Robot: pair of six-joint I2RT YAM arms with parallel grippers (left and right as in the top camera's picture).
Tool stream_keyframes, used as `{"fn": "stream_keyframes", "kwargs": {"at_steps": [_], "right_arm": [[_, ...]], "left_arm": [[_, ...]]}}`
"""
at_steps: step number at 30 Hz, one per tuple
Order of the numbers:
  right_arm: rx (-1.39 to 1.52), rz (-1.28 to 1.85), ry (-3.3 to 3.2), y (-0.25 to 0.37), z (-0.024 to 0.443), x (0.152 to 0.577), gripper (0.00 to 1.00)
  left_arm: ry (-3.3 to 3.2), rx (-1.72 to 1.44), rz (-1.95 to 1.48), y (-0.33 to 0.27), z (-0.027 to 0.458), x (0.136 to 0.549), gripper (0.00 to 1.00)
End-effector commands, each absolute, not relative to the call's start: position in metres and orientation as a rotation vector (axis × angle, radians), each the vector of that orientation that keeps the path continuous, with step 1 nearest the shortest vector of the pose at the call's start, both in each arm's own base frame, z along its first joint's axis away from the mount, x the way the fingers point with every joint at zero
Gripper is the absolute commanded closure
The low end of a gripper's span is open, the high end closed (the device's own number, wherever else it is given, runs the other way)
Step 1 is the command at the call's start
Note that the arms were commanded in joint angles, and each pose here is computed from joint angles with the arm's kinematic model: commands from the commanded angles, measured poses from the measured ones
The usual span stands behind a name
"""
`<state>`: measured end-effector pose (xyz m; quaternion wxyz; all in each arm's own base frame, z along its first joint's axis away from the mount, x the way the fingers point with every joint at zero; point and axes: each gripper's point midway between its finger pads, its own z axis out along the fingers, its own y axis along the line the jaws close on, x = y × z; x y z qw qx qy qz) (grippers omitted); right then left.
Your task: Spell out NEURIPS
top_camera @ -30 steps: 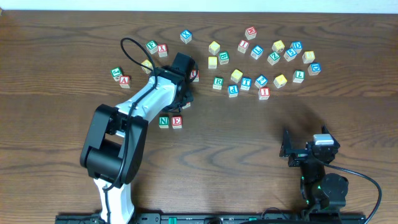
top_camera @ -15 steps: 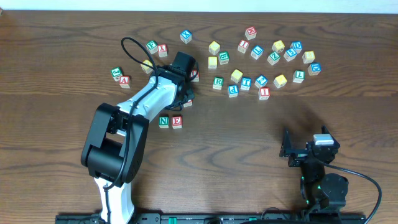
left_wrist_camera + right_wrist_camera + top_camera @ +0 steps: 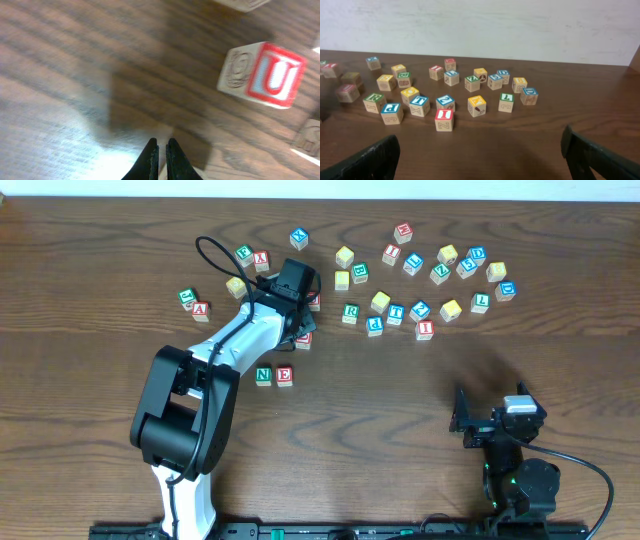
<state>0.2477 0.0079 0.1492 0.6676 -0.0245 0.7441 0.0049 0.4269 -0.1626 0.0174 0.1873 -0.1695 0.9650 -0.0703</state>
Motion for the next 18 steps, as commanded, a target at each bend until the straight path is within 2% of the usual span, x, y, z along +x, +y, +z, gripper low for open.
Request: {"fn": "stream_keyframes", "kwargs": {"at_steps": [1, 18], "right_arm": [[-0.038, 0.021, 1.682, 0.007, 0.148, 0.248, 0.01], [-0.038, 0.021, 1.682, 0.007, 0.148, 0.248, 0.01]], "left_arm": [[2.72, -0.403, -0.255, -0.172, 0.02, 0.431, 0.92], [2.742, -0.288, -0.471, -0.201, 0.026, 0.429, 0.92]]}}
